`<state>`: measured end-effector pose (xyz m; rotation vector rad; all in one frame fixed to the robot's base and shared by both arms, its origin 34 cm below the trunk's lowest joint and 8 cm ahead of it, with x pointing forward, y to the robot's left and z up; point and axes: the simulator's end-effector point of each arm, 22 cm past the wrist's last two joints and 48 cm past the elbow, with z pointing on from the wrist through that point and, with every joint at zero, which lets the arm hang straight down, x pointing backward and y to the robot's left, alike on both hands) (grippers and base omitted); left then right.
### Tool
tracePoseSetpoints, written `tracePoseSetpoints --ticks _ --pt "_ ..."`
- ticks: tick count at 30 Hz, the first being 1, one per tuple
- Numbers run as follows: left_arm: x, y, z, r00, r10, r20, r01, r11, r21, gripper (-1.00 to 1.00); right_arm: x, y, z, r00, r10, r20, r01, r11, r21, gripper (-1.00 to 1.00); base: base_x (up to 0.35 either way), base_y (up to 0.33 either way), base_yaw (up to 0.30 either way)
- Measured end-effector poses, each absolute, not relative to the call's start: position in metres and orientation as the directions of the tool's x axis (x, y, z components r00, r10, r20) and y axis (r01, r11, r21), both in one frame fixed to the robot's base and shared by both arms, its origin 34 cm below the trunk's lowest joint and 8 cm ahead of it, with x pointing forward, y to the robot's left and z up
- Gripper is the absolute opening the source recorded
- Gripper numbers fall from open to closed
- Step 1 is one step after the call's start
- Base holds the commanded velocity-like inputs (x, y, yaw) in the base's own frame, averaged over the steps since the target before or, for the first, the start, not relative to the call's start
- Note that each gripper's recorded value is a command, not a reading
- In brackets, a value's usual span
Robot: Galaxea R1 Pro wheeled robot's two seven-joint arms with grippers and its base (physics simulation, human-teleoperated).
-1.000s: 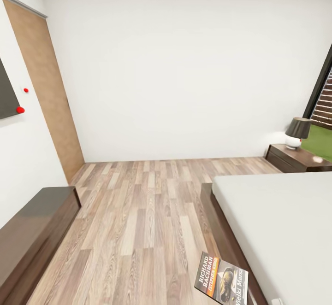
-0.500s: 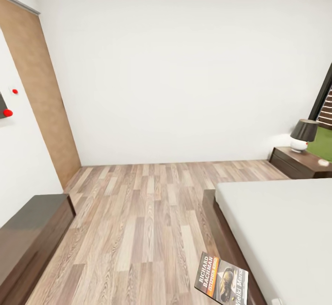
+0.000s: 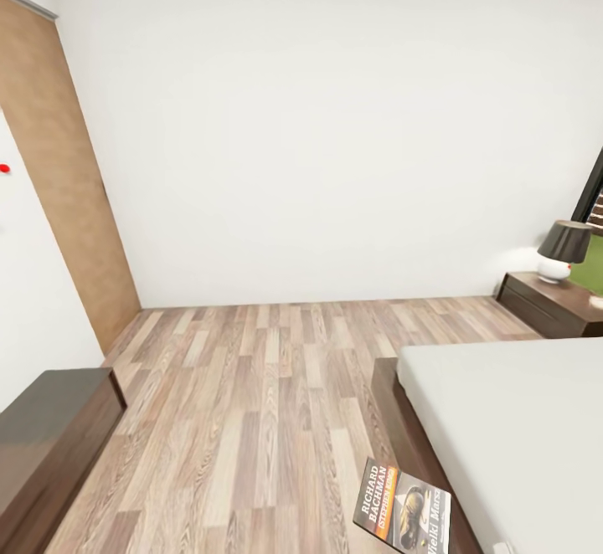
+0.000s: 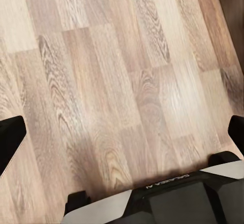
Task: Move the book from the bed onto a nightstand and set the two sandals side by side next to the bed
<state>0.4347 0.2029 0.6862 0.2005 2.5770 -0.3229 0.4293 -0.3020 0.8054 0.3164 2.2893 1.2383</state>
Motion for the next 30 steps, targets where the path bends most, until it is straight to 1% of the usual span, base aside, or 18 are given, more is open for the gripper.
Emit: tracePoseSetpoints --ticks 30 --pt "0.4347 0.2029 0.6862 -0.848 0.078 -0.524 0.205 0.960 -0.189 1.00 0.4294 -0.3020 0.8055 -0.841 0.432 -0.327 -0.038 0.556 0.830 -1.00 0.330 0.000 0.000"
